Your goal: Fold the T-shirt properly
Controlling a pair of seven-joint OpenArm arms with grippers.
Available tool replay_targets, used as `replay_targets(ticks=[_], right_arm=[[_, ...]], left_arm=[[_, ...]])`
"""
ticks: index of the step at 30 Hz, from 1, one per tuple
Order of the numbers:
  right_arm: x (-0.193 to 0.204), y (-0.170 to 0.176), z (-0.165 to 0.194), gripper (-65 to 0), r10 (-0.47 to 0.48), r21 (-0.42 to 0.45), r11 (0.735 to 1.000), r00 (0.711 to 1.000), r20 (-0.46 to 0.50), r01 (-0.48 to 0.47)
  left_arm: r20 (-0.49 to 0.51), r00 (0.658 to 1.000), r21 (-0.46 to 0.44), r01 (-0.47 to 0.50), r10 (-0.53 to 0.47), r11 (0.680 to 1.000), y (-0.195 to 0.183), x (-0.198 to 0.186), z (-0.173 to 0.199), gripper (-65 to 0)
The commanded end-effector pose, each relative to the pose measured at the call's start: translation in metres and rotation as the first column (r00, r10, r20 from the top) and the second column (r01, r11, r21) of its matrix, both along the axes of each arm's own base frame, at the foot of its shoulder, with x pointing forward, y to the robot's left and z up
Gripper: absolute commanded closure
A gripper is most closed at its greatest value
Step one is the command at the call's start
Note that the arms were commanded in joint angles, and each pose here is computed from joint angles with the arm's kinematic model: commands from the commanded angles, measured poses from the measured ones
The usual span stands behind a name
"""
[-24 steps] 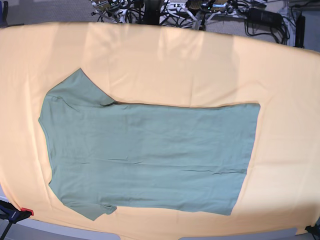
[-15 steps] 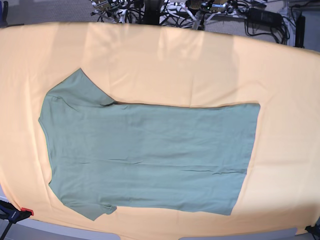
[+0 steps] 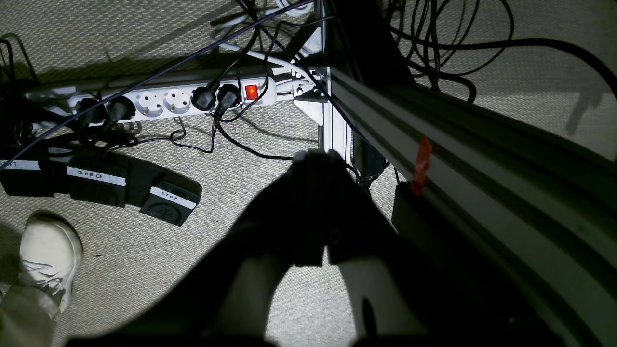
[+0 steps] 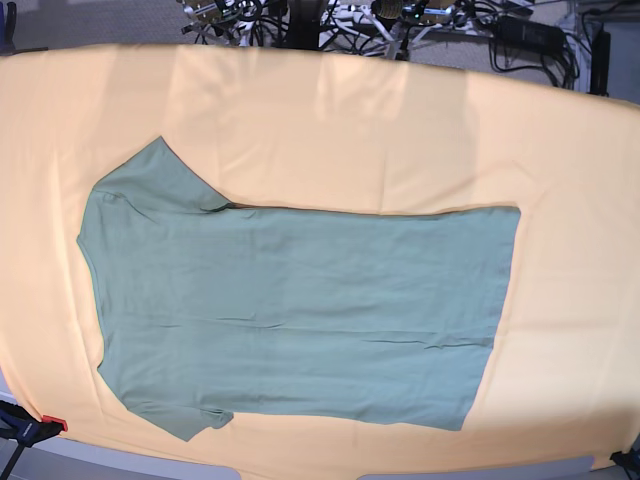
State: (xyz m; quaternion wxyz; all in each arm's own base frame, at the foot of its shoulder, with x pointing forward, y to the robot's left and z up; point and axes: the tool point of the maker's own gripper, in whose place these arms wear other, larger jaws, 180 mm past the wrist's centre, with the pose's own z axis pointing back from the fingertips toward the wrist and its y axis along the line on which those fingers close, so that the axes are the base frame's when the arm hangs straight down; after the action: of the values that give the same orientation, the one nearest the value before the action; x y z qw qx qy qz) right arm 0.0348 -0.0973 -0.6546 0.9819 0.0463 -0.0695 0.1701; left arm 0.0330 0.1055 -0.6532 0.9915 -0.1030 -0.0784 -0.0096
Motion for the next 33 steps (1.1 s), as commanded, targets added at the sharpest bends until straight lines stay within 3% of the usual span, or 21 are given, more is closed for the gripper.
replay_targets(ticks=[1,13,16,22,28,33], right_arm=[[0.003,0.003,0.001,0.0,-0.001,0.017,1.000,1.000,0.010,0.001],[-0.004,0.009,0.001,0.0,0.012,0.048,0.999,1.000,-0.026,-0.011],[-0.020,0.005,0.000,0.0,0.015,0.041,0.999,0.997,-0.071,-0.012],[-0.075,0.000,0.006,0.0,0.058,0.127,0.991,0.984,-0.168,-0.037],[-0.119,-0.015,0.033,0.0,0.145,0.160,0.981,0.967,-0.211,-0.113],[-0.127,-0.010,0.081,0.0,0.238,0.197,0.958,0.962,-0.133,-0.210]], left_arm=[[0.009,1.000,-0.013,0.002,-0.002,1.000,-0.004,0.002,0.001,0.0],[0.014,1.000,-0.015,0.004,-0.004,1.000,-0.005,0.005,0.002,0.0],[0.004,1.000,-0.012,0.004,-0.004,1.000,-0.003,-0.002,0.002,0.0],[-0.041,0.999,0.010,0.021,-0.020,1.000,0.014,-0.031,0.005,0.0],[-0.139,0.983,0.009,0.123,-0.121,0.992,0.028,-0.073,0.021,0.0],[-0.129,0.967,-0.037,0.217,-0.220,0.976,0.028,-0.097,0.057,0.0]])
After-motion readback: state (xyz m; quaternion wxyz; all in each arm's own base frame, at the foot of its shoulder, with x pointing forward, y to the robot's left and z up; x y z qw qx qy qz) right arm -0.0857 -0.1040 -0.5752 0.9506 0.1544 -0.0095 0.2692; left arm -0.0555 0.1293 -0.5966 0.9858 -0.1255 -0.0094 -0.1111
